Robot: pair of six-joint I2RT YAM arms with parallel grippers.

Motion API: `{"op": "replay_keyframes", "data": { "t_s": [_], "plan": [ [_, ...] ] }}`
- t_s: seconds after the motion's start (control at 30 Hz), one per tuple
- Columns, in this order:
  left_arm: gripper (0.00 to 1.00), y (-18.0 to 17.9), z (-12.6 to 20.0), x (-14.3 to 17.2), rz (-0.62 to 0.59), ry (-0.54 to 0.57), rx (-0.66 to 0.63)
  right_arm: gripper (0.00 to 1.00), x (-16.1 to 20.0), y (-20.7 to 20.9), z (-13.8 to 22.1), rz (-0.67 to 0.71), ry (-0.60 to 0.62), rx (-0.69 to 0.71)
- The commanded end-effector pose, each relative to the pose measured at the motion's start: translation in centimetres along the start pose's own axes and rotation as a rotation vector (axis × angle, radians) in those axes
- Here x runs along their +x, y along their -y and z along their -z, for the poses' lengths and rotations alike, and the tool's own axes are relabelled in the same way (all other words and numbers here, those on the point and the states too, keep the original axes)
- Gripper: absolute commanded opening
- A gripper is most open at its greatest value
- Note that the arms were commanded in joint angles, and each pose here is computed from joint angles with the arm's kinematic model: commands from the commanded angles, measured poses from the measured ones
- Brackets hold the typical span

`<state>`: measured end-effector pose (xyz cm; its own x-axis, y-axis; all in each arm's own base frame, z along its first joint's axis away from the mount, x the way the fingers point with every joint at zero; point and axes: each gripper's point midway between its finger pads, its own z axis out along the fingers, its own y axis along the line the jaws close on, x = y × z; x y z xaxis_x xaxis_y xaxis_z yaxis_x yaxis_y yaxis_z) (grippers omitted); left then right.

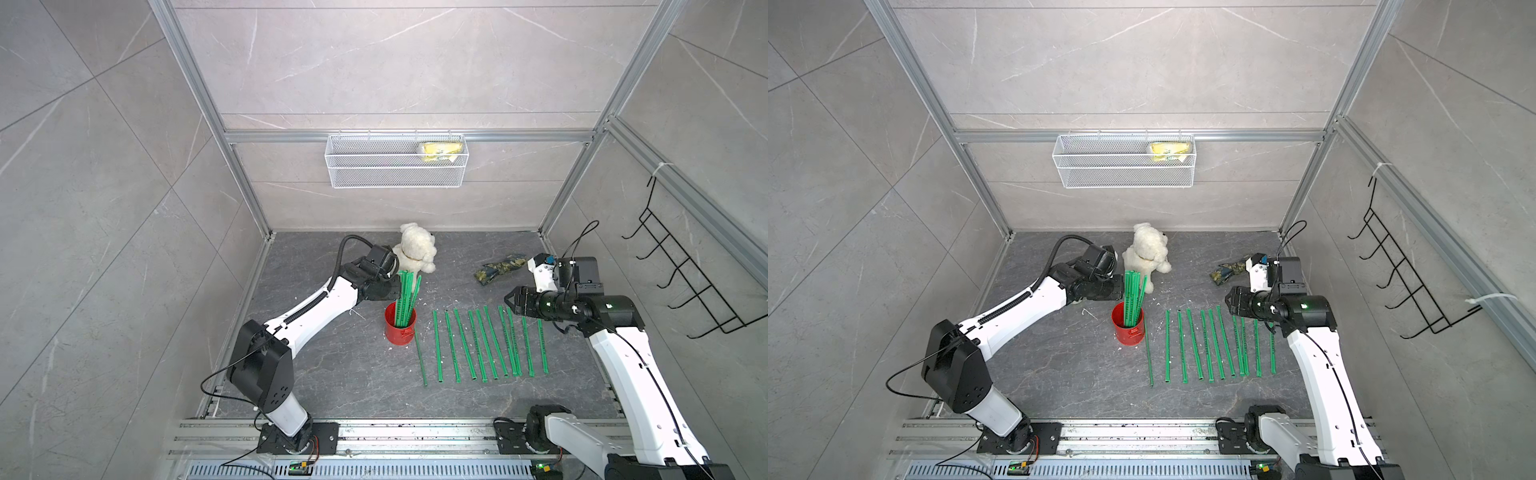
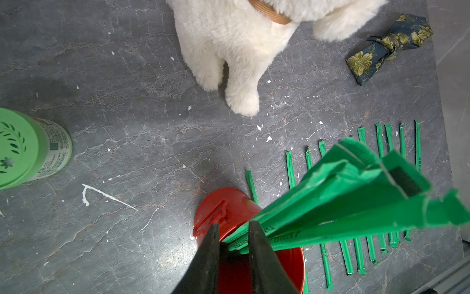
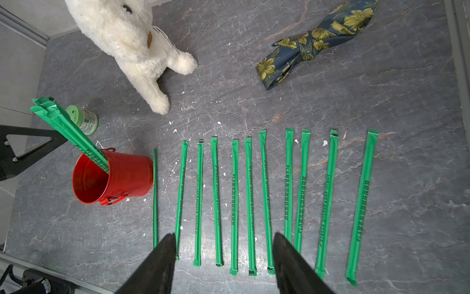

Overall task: Take the straws out of the storage container
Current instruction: Pick up the straw from the container.

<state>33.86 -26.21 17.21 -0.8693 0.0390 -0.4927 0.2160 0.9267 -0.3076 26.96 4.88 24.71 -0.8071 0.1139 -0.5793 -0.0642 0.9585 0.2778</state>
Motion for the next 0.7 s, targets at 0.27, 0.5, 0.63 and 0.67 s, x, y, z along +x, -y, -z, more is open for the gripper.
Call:
{"op": "replay_keyframes", "data": {
  "t_s": [0.27,0.5,0.63,0.67],
  "plan": [
    [0.25,1.9,1.5,-1.0,-0.050,0.054,0.078,0.63,-0.1,-0.5,-0.2,0.024,-0.014,-0.006],
    [0.25,1.9,0.7,-1.3,-0.056,0.048,0.064,0.99,-0.2,-0.7,-0.3,0.032,-0.020,-0.004],
    [0.25,1.9,0.5,-1.5,-0.061,0.049,0.059,1.00,-0.2,-0.6,-0.2,0.034,-0.019,0.006],
    [0.25,1.9,0.5,-1.5,-0.061,0.049,0.060,1.00,-0.2,-0.6,-0.2,0.036,-0.019,0.007]
  ]
}}
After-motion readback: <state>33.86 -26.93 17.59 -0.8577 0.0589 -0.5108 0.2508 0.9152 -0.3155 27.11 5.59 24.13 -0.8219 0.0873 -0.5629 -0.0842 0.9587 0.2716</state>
